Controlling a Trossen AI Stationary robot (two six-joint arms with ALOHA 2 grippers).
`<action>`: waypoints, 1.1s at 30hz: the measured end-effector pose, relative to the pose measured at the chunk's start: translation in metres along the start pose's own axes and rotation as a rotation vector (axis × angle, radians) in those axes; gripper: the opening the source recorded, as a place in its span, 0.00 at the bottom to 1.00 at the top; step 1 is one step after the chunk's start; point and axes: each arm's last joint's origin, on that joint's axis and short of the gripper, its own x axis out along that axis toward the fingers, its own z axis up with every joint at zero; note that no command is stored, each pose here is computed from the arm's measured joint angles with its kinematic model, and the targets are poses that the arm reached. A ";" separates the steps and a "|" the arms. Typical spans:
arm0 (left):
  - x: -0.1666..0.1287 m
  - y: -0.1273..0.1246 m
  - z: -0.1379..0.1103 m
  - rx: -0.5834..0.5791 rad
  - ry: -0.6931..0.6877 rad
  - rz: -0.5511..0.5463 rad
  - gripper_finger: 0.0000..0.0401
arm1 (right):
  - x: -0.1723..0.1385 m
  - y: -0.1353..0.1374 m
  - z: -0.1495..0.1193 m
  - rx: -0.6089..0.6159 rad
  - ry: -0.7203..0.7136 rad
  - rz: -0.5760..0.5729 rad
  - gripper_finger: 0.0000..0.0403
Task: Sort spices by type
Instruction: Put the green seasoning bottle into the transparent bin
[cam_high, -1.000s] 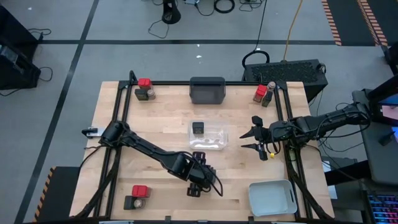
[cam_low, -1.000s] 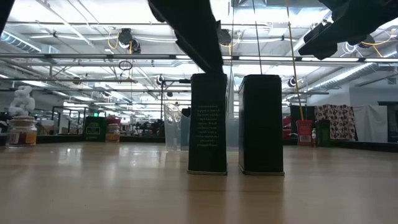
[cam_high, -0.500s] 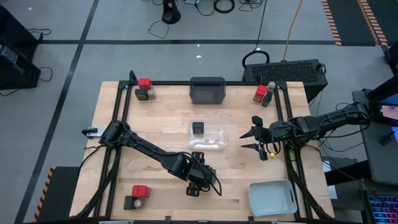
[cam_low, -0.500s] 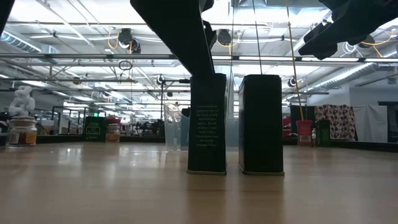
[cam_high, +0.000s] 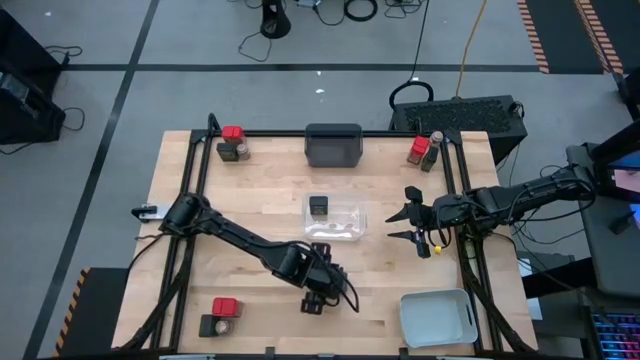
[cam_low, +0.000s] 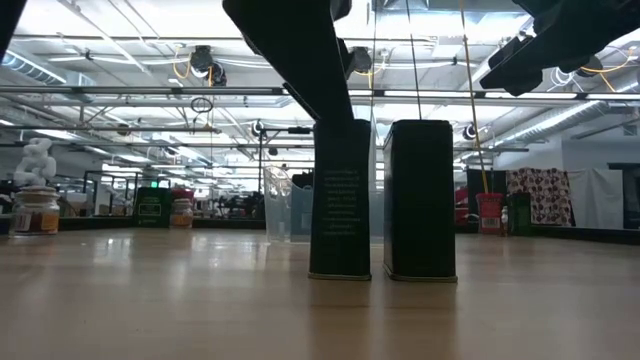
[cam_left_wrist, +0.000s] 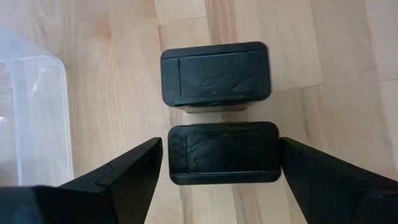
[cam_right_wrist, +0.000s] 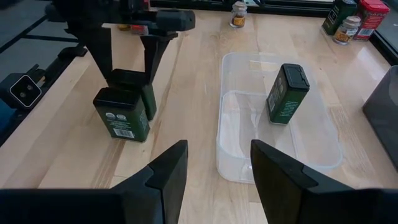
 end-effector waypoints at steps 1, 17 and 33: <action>0.001 0.000 0.000 0.000 0.002 0.001 0.81 | 0.000 0.000 0.000 0.000 0.000 0.000 0.39; 0.006 0.001 0.000 -0.001 0.012 -0.018 0.81 | 0.000 0.000 -0.001 -0.001 0.006 -0.001 0.39; 0.006 0.001 0.000 -0.003 0.012 -0.018 0.80 | 0.000 0.000 -0.001 0.003 0.006 0.000 0.39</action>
